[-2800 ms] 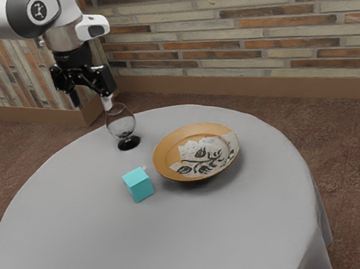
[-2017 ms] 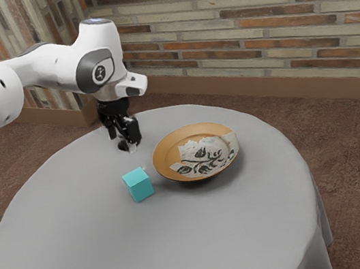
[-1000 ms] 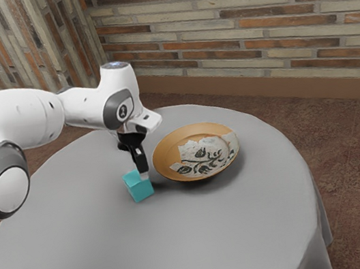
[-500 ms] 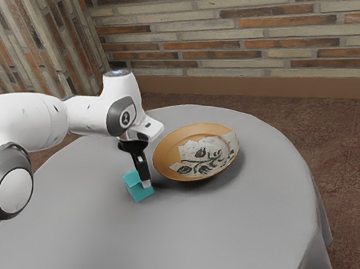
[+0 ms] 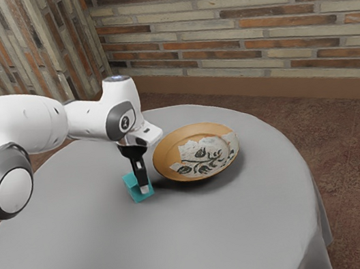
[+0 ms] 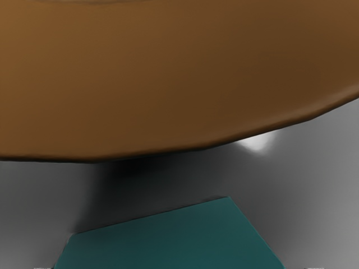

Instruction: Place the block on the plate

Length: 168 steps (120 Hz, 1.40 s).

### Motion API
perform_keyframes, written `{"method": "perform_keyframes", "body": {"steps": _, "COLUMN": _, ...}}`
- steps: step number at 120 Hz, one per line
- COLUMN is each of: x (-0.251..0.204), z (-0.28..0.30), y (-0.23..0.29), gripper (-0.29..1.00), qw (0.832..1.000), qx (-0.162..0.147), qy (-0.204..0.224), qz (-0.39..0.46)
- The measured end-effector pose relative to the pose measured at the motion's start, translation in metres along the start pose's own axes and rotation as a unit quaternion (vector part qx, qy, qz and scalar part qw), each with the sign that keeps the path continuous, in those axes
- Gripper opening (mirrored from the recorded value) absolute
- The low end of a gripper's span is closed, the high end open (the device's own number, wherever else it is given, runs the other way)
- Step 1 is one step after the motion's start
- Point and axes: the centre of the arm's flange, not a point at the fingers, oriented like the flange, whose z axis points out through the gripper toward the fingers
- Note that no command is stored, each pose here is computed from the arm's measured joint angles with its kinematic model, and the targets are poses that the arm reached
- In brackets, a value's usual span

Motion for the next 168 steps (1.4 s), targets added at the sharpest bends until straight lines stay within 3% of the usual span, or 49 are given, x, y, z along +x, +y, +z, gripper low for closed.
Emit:
{"method": "perform_keyframes", "body": {"steps": 18, "x": -0.003, "z": 0.004, "y": -0.003, "gripper": 0.49, "qw": 1.0, "qx": 0.0, "qy": -0.003, "qz": -0.001}}
{"method": "perform_keyframes", "body": {"steps": 60, "x": -0.027, "z": 0.0, "y": 0.011, "gripper": 0.44, "qw": 1.0, "qx": -0.01, "qy": -0.003, "qz": -0.013}}
{"method": "perform_keyframes", "body": {"steps": 116, "x": -0.059, "z": -0.106, "y": 0.027, "gripper": 0.43, "qw": 0.998, "qx": 0.03, "qy": 0.05, "qz": -0.024}}
{"method": "perform_keyframes", "body": {"steps": 168, "x": -0.003, "z": -0.147, "y": 0.016, "gripper": 0.43, "qw": 0.996, "qx": 0.064, "qy": 0.059, "qz": 0.002}}
